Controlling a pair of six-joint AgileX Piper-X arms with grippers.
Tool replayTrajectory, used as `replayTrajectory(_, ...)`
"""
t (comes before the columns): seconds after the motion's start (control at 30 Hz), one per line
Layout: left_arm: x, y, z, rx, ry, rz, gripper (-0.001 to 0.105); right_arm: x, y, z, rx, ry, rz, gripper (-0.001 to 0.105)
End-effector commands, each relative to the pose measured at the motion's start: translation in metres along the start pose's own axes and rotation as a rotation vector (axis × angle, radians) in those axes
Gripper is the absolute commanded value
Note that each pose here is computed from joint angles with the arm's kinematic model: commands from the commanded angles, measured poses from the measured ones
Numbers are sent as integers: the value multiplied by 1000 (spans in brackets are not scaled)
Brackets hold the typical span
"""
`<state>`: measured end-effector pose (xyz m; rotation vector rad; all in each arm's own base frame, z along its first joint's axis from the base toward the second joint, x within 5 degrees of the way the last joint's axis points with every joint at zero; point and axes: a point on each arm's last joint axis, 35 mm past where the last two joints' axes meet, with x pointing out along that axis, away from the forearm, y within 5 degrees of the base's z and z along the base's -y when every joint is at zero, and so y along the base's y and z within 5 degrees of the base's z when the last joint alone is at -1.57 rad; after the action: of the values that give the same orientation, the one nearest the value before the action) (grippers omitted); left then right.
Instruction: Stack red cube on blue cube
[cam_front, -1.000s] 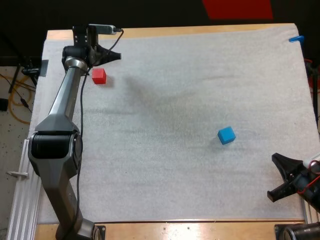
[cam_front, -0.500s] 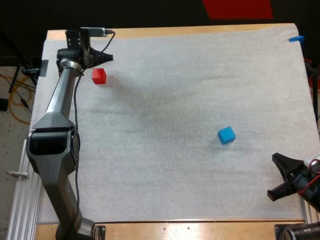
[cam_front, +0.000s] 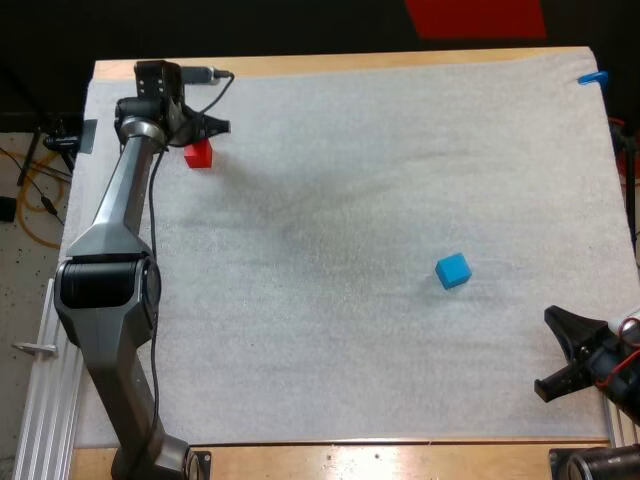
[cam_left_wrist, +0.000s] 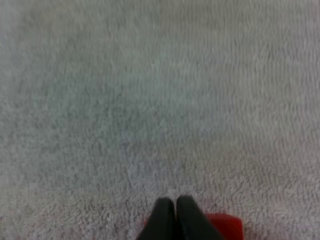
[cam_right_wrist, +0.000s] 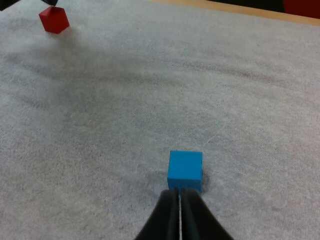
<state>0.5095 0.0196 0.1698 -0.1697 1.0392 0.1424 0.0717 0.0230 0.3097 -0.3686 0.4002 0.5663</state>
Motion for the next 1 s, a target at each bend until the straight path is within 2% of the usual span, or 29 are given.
replayTrajectory(0.0, 6, 0, -4, -31, 33, 2, 0, -2, -1, 3, -6, -15, -4, 0)
replayTrajectory(0.23, 5, -1, -4, -17, 26, 10, 0, -2, -1, 3, -6, -15, -4, 0)
replayTrajectory(0.37, 5, -2, 3, -3, -35, 4, 0, -2, -1, 3, -6, -15, -4, 0)
replayTrajectory(0.63, 5, -4, 5, 32, -51, 4, 0, -2, -1, 3, 0, -15, -4, 0)
replayTrajectory(0.97, 0, -2, -8, 33, 80, 13, 0, -2, -1, 3, 0, -15, -4, 0)
